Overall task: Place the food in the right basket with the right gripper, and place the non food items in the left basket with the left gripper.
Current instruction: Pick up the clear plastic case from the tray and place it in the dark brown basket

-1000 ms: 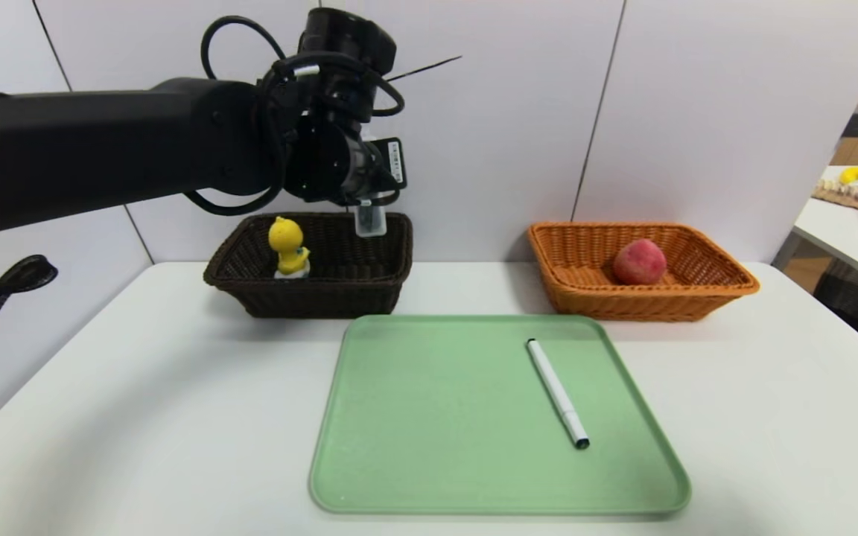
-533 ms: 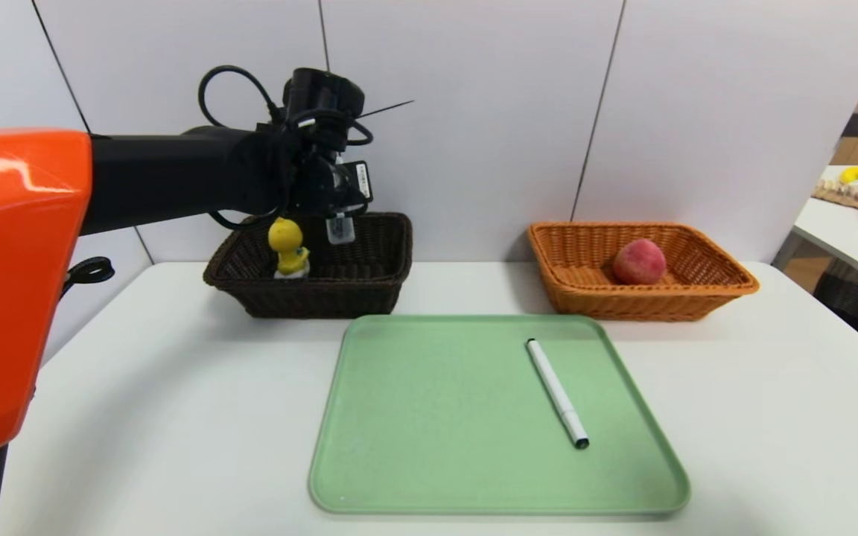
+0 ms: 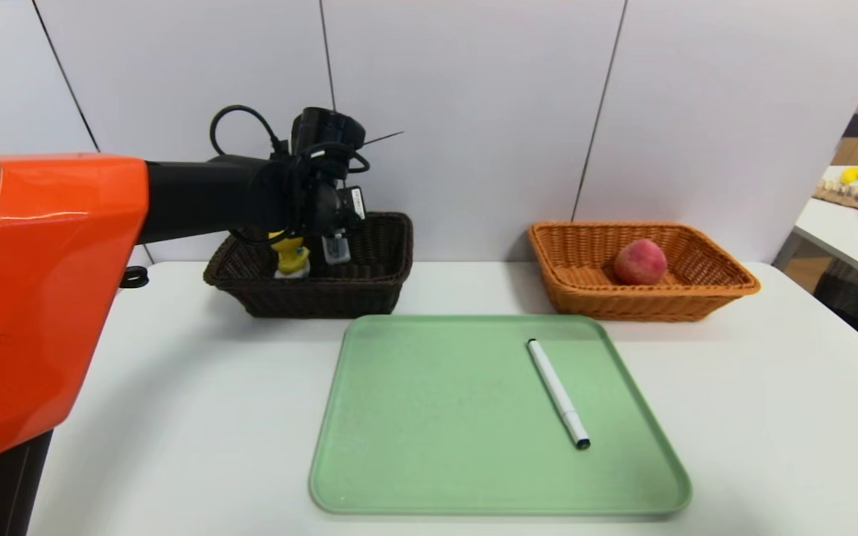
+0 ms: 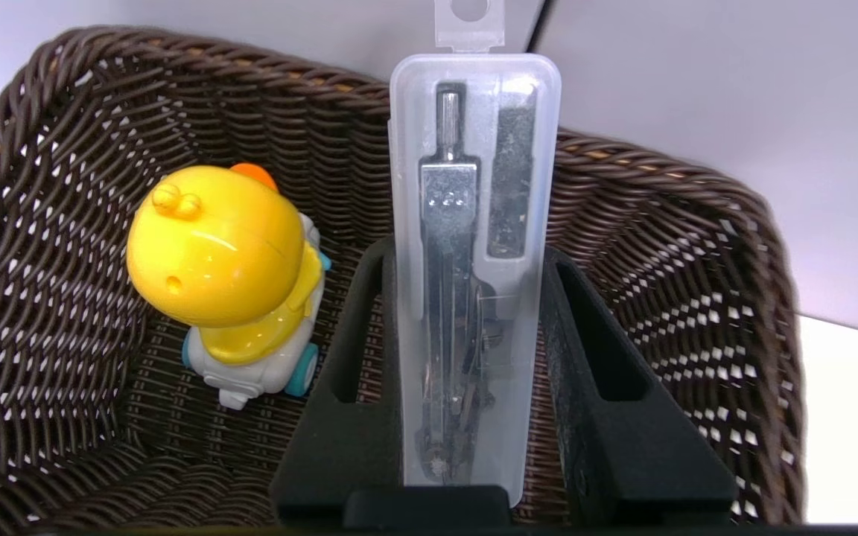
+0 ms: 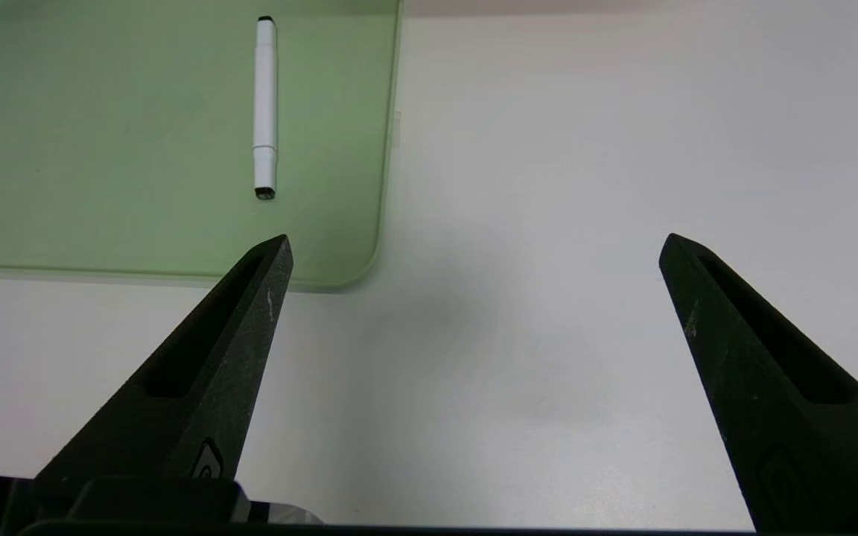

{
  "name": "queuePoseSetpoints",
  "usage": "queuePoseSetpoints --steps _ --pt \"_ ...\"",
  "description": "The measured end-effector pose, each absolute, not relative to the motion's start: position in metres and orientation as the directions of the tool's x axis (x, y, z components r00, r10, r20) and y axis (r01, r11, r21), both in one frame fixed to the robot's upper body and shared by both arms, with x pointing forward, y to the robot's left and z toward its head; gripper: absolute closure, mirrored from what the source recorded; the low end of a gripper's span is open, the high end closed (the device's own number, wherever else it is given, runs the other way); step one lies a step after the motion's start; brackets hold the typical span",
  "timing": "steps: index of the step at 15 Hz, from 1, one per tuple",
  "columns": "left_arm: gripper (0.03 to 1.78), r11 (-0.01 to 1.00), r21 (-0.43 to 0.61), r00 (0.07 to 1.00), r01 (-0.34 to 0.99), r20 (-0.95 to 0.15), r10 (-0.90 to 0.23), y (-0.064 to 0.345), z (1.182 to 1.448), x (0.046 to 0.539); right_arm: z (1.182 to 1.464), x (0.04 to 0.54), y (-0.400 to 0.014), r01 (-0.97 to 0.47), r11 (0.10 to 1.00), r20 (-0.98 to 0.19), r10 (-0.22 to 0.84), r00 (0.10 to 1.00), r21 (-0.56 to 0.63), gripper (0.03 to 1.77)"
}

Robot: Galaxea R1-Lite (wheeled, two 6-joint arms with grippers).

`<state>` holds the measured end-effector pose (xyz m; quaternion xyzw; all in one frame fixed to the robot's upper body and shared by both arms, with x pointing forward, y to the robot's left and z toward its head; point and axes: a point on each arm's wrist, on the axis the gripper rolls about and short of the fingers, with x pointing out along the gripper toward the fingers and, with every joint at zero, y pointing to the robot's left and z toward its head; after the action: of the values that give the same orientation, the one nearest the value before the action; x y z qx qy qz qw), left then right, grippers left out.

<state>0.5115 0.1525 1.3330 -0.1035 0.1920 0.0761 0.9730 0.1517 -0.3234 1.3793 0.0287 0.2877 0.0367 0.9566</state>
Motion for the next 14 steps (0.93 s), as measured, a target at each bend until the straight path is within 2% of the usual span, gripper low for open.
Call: queuePoseSetpoints --steps 10,14 --pt "1.25 0.960 -0.166 0.883 -0.224 -0.452 0.127 0.153 1.309 0.512 1.379 0.152 -0.323 -0.052 0.996 -0.550 0.084 0.831 0.075 0.10" --pt "1.25 0.959 -0.167 0.879 -0.229 -0.458 0.130 0.154 1.306 0.512 1.379 0.151 -0.324 -0.052 0.996 -0.548 0.084 0.832 0.075 0.10"
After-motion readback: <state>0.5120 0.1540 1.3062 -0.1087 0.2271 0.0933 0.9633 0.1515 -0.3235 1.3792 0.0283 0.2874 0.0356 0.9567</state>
